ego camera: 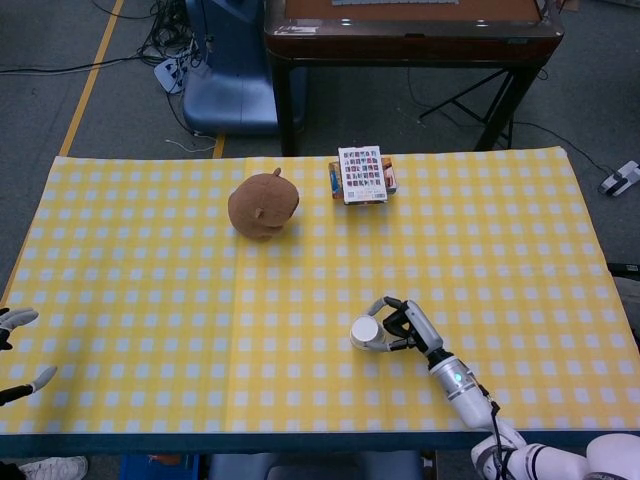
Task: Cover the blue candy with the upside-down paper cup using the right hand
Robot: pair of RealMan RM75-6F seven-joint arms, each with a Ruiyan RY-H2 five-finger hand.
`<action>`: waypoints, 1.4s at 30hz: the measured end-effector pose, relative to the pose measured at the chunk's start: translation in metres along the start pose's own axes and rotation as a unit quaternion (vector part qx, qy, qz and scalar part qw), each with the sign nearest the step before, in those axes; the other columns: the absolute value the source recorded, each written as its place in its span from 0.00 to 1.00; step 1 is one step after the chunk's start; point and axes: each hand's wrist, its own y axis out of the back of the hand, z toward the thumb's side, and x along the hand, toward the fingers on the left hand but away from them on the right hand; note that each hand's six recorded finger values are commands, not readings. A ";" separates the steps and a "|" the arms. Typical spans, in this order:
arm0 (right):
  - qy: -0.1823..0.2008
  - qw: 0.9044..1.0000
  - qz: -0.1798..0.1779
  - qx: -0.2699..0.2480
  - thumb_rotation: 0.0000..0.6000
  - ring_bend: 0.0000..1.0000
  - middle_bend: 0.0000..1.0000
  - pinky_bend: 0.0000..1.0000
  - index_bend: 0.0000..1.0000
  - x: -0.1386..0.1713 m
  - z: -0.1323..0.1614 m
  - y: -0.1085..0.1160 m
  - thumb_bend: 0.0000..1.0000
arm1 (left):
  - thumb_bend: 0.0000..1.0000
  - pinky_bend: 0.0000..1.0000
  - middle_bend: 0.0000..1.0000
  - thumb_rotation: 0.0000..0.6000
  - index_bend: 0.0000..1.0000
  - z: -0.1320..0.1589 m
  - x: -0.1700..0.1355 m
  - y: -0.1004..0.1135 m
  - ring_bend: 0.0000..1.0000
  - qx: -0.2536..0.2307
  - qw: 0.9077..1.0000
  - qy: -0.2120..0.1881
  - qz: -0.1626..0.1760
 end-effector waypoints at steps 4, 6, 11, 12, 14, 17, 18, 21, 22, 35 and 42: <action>0.002 1.000 0.005 0.002 1.00 0.95 1.00 1.00 0.33 0.003 0.002 0.001 0.00 | 0.05 0.42 0.22 1.00 0.29 0.000 0.000 0.000 0.14 0.001 1.000 0.000 -0.001; 0.004 1.000 0.006 0.003 1.00 0.95 1.00 1.00 0.30 0.006 0.003 0.002 0.00 | 0.05 0.42 0.22 1.00 0.29 0.000 0.000 -0.001 0.14 0.001 1.000 0.000 -0.002; 0.008 1.000 0.004 0.013 1.00 0.94 1.00 1.00 0.24 0.014 0.008 0.008 0.00 | 0.05 0.42 0.22 1.00 0.29 0.001 0.001 -0.002 0.14 0.004 1.000 -0.001 -0.003; 0.009 1.000 0.002 0.018 1.00 0.94 1.00 1.00 0.23 0.017 0.009 0.009 0.00 | 0.05 0.42 0.22 1.00 0.29 0.001 0.001 -0.002 0.14 0.004 1.000 -0.001 -0.004; 0.011 1.000 0.000 0.026 1.00 0.94 1.00 1.00 0.23 0.020 0.010 0.012 0.00 | 0.05 0.42 0.22 1.00 0.29 0.001 0.001 -0.003 0.14 0.006 1.000 -0.001 -0.005; 0.012 0.999 -0.005 0.047 1.00 0.94 1.00 1.00 0.23 0.024 0.013 0.016 0.00 | 0.05 0.42 0.22 1.00 0.29 0.001 0.001 -0.004 0.14 0.007 1.000 0.000 -0.006; 0.012 0.998 -0.009 0.060 1.00 0.94 1.00 1.00 0.23 0.026 0.014 0.018 0.00 | 0.05 0.42 0.22 1.00 0.29 0.001 0.001 -0.004 0.14 0.008 1.000 0.000 -0.006; 0.014 0.994 -0.020 0.109 1.00 0.92 1.00 1.00 0.26 0.031 0.017 0.024 0.00 | 0.05 0.42 0.22 1.00 0.29 0.001 0.001 -0.005 0.14 0.010 1.000 0.001 -0.007; 0.015 0.991 -0.025 0.129 1.00 0.90 0.99 1.00 0.27 0.033 0.018 0.026 0.00 | 0.05 0.42 0.22 1.00 0.29 0.001 0.001 -0.005 0.14 0.011 1.000 0.001 -0.008; -0.046 0.855 -0.116 0.503 1.00 0.51 0.54 0.69 0.38 0.089 0.049 0.078 0.00 | 0.05 0.42 0.22 1.00 0.30 0.009 0.002 -0.018 0.14 0.032 0.999 -0.012 -0.019; -0.139 0.776 -0.172 0.590 1.00 0.40 0.46 0.57 0.38 0.153 0.064 0.128 0.00 | 0.05 0.43 0.25 1.00 0.33 0.021 0.001 -0.029 0.16 0.044 0.998 -0.043 -0.027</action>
